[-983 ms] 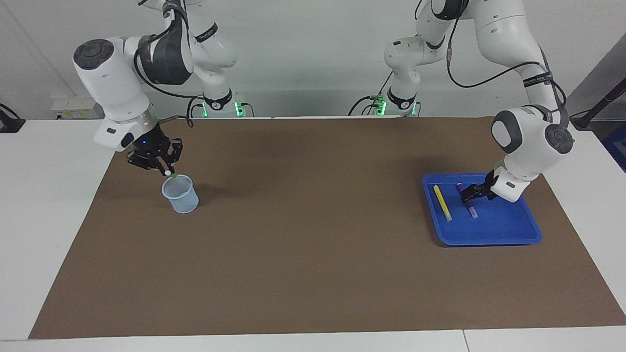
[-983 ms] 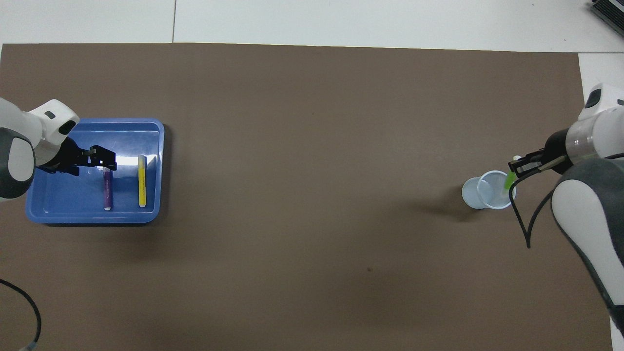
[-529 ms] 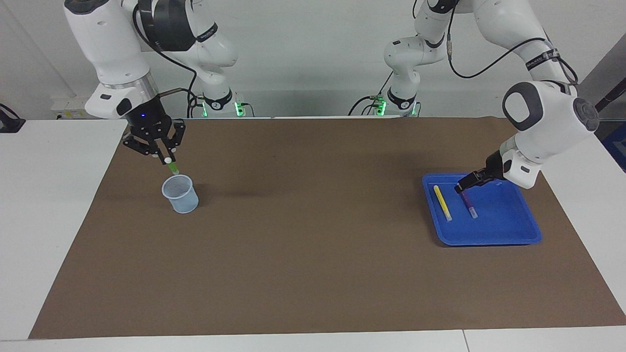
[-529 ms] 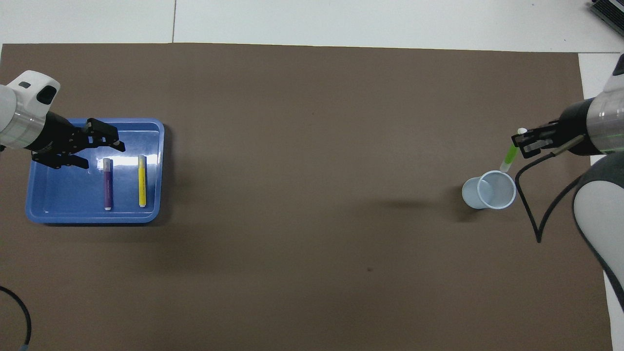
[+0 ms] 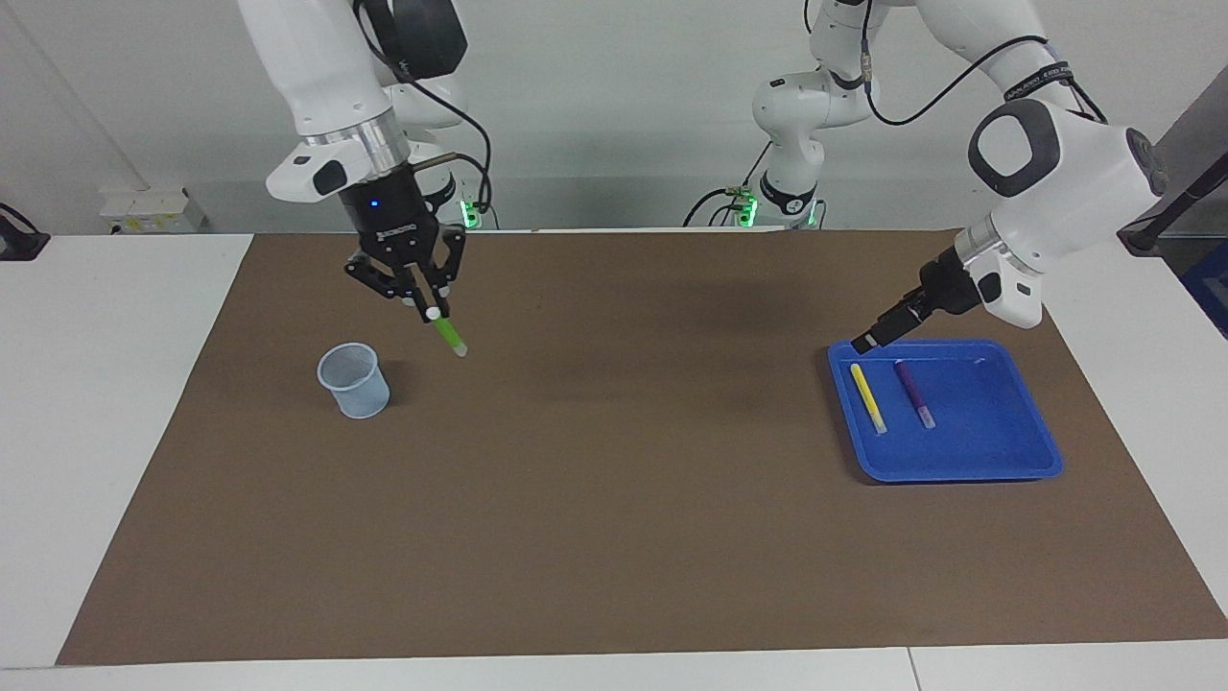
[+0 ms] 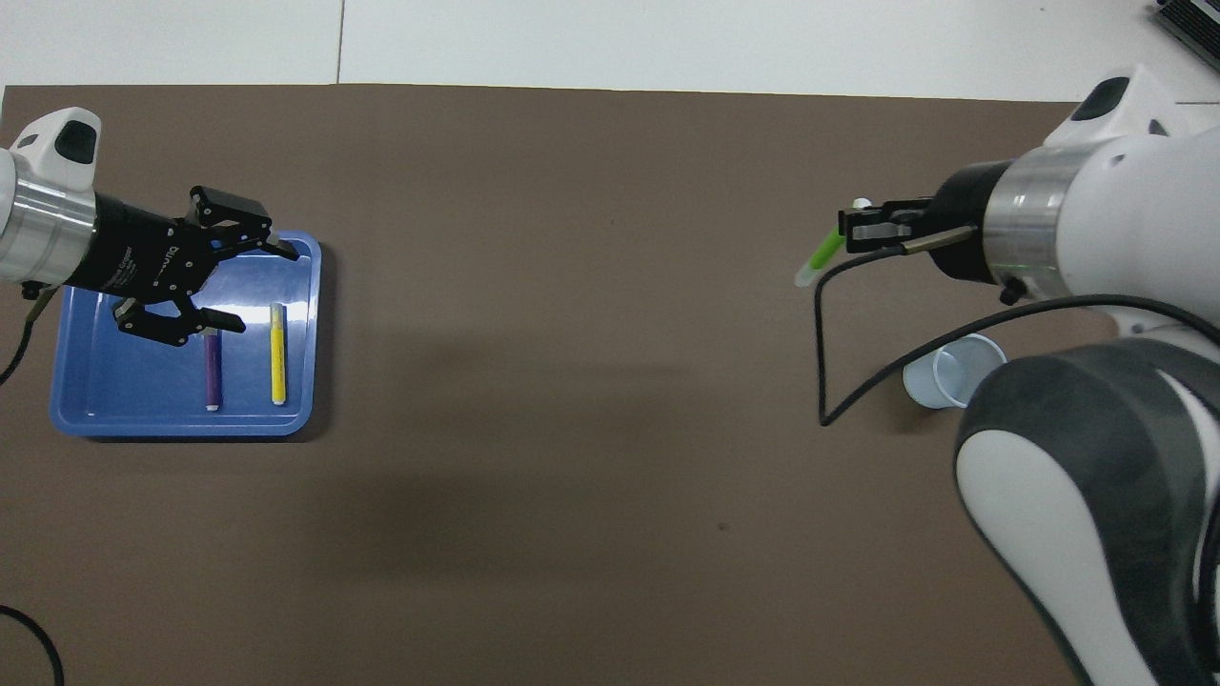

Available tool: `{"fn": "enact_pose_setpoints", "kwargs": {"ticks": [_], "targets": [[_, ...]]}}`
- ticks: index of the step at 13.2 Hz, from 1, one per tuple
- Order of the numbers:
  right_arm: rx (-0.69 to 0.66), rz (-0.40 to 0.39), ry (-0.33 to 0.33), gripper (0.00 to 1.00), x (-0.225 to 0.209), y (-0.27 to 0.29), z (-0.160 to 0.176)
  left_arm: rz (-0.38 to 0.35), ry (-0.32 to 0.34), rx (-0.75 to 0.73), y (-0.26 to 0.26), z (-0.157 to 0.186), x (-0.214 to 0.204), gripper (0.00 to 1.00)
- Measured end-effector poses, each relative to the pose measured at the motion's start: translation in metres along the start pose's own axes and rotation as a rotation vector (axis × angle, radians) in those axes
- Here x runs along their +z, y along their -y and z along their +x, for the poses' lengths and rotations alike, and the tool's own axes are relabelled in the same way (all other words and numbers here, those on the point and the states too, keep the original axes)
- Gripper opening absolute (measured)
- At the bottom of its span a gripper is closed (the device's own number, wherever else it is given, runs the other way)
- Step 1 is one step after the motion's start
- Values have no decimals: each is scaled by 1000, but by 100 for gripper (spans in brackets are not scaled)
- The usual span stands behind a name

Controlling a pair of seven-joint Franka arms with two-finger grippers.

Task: Right arm passes pens to left for tray arrangement
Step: 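Lift the green pen from the cup with the right gripper toward the left gripper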

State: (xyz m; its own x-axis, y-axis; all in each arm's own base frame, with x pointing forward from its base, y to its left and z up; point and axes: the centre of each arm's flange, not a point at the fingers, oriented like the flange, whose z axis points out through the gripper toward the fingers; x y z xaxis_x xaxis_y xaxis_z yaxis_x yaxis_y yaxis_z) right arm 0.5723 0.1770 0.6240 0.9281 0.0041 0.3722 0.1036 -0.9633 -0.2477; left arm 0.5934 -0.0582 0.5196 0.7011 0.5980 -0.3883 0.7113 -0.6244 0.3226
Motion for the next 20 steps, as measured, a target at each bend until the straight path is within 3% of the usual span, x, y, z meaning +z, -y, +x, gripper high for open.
{"fn": "enact_pose_setpoints", "kwargs": {"ticks": [4,9,14,20], "targets": [[299,136,-85,19,4,52,-3,-181,57,-345,-21,-13,-15,100],[595,328,-117,19,29,96,-24,-223,75,-588,-70,-68,15,100],[734,407,-111,19,55,148,-62,-256,78,-668,-99,-110,43,100],[746,403,-110,19,67,146,-64,-307,78,-778,-106,-124,42,100]]}}
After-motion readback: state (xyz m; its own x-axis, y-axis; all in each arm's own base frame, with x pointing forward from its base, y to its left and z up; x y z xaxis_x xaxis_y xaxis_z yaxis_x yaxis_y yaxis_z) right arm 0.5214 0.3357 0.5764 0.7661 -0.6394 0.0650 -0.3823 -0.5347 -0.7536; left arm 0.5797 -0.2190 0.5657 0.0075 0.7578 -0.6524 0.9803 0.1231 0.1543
